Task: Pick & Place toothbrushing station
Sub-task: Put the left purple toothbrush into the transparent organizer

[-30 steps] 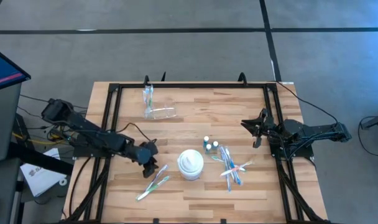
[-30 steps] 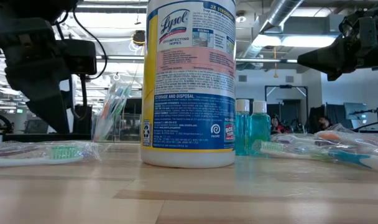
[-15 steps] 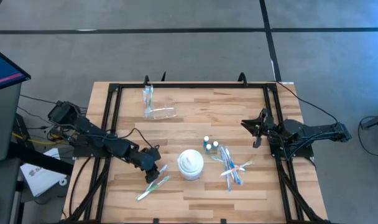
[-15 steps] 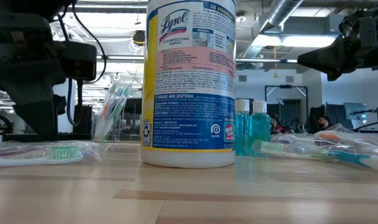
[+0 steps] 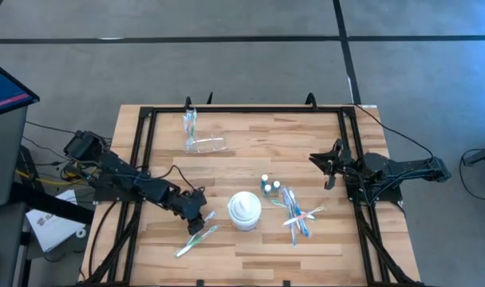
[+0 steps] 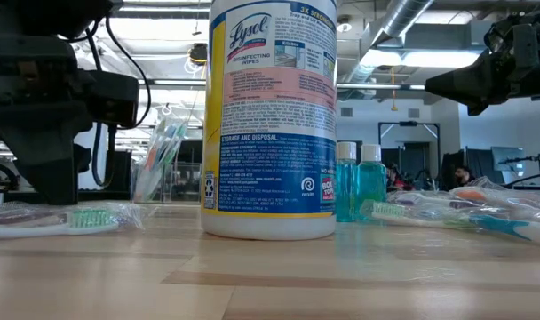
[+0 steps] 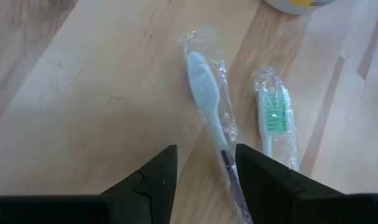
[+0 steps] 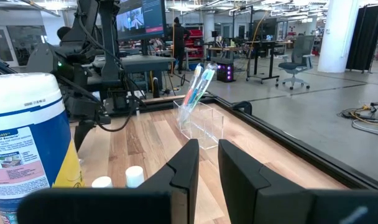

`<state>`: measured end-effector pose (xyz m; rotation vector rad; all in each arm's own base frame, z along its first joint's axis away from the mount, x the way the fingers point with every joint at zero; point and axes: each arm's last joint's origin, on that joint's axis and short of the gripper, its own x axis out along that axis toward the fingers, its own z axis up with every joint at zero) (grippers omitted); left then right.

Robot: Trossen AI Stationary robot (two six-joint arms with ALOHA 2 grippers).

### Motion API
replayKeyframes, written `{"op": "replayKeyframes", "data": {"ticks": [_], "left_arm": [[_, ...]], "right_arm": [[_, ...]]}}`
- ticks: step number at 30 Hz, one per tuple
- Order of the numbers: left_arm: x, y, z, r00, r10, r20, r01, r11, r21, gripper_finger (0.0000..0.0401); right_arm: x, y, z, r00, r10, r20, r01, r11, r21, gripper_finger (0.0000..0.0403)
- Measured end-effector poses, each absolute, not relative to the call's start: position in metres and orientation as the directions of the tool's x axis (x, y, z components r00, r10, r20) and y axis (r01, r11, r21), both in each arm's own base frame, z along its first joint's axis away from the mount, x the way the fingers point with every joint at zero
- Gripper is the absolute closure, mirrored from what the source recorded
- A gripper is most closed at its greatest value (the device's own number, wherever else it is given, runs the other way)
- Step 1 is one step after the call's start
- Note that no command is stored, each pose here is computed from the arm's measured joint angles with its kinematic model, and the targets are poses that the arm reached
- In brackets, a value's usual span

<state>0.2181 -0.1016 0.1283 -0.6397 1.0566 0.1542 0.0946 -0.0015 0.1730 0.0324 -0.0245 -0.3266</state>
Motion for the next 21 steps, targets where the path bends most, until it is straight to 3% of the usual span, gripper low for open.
{"op": "replayKeyframes", "data": {"ticks": [21], "left_arm": [[0.2216,-0.1030,0.1239,0.504,-0.176,-0.845,-0.446,0.785,-0.430,0.0245]], "right_arm": [[0.0946,-0.0015,0.1730,0.947,-0.321,0.019,0.320,0.947,0.036,0.0349]]}}
